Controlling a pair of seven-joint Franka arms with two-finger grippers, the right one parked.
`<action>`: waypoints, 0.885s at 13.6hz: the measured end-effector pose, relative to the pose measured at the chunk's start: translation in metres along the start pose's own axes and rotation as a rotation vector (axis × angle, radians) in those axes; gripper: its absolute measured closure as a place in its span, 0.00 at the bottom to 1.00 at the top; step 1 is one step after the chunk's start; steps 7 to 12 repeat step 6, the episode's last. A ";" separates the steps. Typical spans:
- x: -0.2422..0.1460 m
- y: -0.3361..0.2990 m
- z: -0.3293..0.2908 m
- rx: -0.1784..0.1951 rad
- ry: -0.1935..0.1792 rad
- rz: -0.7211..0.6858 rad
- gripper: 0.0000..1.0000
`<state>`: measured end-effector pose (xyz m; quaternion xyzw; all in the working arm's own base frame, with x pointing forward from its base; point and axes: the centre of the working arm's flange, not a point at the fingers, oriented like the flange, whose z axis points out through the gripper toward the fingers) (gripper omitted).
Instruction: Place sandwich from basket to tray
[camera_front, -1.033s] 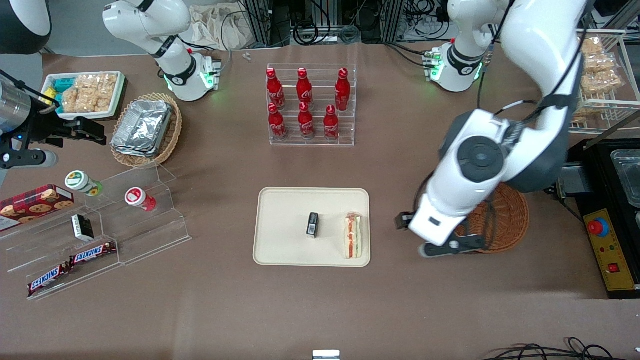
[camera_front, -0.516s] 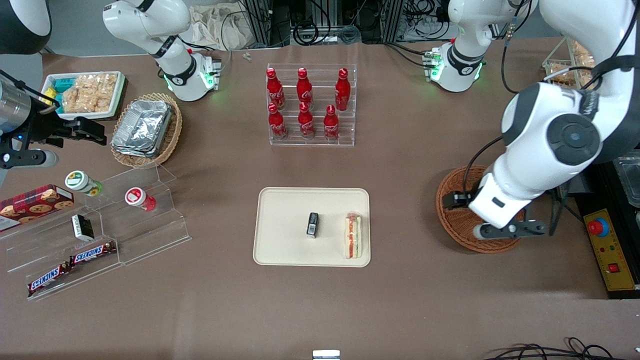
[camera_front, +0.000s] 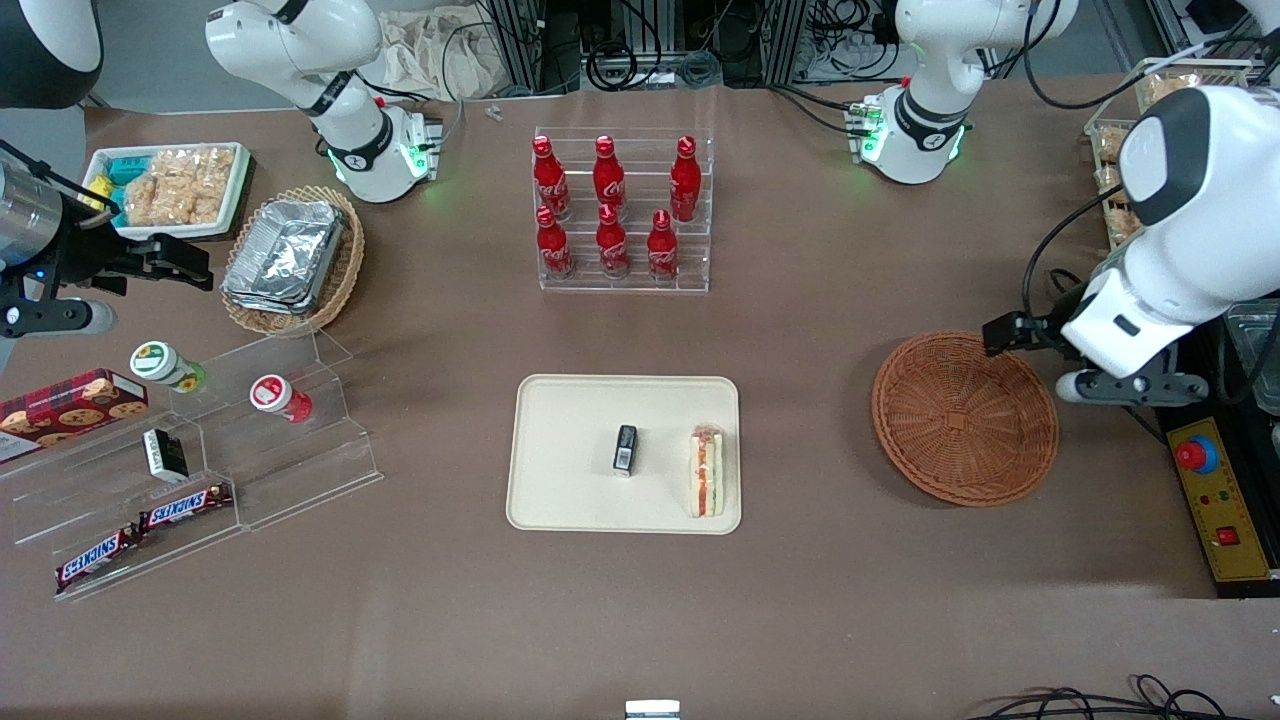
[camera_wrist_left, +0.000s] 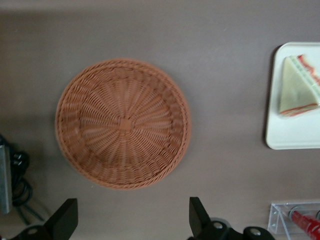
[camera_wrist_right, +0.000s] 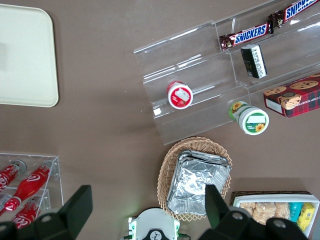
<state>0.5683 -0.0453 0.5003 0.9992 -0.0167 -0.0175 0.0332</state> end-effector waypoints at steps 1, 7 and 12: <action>-0.003 -0.005 0.001 0.001 -0.004 0.000 0.00; -0.001 -0.021 -0.010 0.069 -0.005 0.026 0.00; -0.001 -0.021 -0.010 0.069 -0.005 0.026 0.00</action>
